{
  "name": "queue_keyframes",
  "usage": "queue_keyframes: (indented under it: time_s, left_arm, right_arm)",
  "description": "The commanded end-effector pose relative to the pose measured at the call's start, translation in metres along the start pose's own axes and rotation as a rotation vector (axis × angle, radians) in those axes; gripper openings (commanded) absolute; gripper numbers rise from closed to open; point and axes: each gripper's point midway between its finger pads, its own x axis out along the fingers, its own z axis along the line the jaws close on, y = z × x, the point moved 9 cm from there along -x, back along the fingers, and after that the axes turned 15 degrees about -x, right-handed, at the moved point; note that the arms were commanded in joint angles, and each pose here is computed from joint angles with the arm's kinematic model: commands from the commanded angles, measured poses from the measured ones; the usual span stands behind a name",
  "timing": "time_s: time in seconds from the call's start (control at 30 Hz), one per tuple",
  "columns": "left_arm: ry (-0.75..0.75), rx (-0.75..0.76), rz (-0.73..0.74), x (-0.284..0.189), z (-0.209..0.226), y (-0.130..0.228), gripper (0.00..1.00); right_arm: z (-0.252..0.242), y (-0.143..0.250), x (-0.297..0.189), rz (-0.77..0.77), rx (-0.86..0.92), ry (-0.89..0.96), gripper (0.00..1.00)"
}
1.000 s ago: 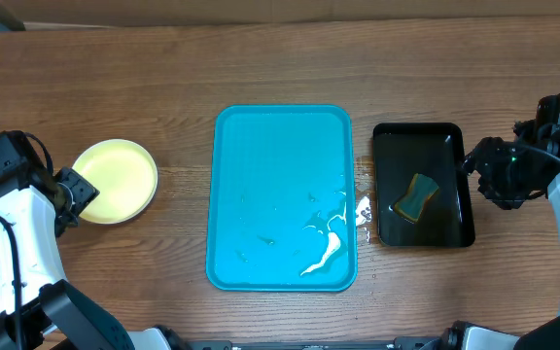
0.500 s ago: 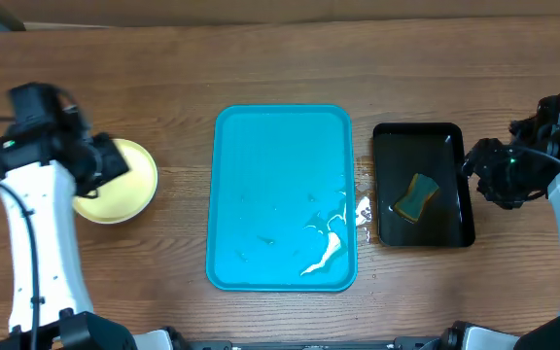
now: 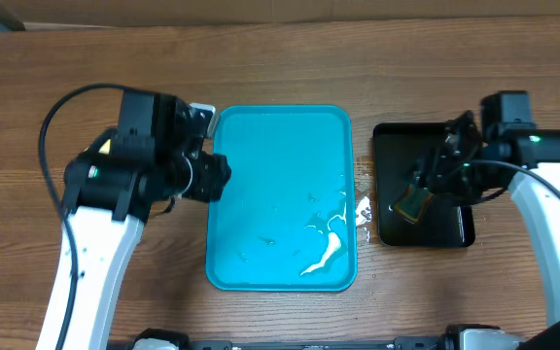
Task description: Clean dirty plates on tray and stack at the side
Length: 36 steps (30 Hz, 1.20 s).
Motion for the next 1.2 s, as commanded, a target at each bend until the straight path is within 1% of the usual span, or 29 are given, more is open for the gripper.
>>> queue_keyframes:
  time_s: [0.0,0.03,0.1,0.13,0.27,0.3,0.33,0.37,1.17]
  left_arm:
    - [-0.028,0.028,-0.039,-0.023,-0.002,0.013,0.65]
    - [-0.036,0.024,-0.033,-0.025,-0.001,0.015,0.76]
    - [-0.042,0.019,-0.010,-0.026,0.000,0.020,0.85]
    - [-0.044,0.018,-0.003,-0.026,0.000,0.021,0.99]
    - [-0.050,0.014,0.017,-0.024,0.001,0.022,1.00]
    - [-0.050,0.013,0.019,-0.023,0.001,0.022,1.00]
    - [-0.051,0.013,0.022,-0.022,0.001,0.022,1.00]
    - [-0.051,0.013,0.024,-0.022,0.001,0.021,1.00]
    - [-0.062,0.006,0.058,-0.008,0.002,0.015,1.00]
  right_arm:
    - [0.028,-0.003,0.009,-0.004,-0.102,0.007,0.69]
    - [0.033,-0.003,0.011,-0.003,-0.124,0.006,0.70]
    - [0.042,-0.002,0.015,-0.004,-0.168,0.019,0.72]
    - [0.045,-0.002,0.016,-0.005,-0.181,0.026,0.73]
    - [0.054,-0.004,0.019,-0.023,-0.221,0.019,0.78]
    - [0.054,-0.005,0.020,-0.028,-0.224,0.018,0.82]
    - [0.055,-0.006,0.020,-0.032,-0.226,0.017,0.98]
    - [0.055,-0.006,0.020,-0.034,-0.227,0.017,1.00]
    - [0.057,-0.003,0.015,-0.042,-0.243,0.016,1.00]
